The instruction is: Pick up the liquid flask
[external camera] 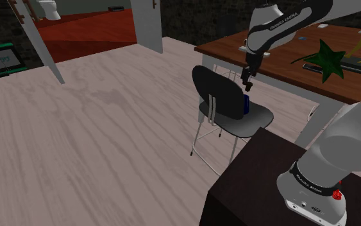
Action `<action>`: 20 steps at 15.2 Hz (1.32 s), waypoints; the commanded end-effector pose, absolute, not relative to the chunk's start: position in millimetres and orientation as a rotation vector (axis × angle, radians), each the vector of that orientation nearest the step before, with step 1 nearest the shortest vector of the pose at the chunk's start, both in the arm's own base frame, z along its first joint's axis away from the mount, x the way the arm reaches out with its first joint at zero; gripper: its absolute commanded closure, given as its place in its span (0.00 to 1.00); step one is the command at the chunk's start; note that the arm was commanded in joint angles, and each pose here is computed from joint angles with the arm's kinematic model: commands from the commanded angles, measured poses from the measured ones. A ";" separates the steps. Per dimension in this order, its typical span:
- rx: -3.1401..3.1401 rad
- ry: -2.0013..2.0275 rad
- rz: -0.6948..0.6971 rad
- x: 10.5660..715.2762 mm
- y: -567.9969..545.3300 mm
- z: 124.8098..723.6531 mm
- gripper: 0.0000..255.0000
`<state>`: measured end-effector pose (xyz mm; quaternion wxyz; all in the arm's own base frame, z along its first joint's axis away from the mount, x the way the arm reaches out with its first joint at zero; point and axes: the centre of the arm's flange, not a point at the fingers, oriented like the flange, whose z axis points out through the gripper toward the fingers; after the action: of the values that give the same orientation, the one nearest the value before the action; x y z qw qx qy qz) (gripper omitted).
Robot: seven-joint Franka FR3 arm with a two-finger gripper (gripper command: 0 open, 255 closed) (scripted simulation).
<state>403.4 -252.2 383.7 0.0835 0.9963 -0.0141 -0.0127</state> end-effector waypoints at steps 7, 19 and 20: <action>2.973 -0.041 -0.037 404.5 -255.2 347.5 0.00; 2.973 -0.041 -0.037 404.5 -255.2 358.1 1.00; 2.973 -0.041 -0.037 404.5 -255.2 363.4 1.00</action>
<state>404.8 -255.7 359.0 0.0840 0.9963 -0.0137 -0.0123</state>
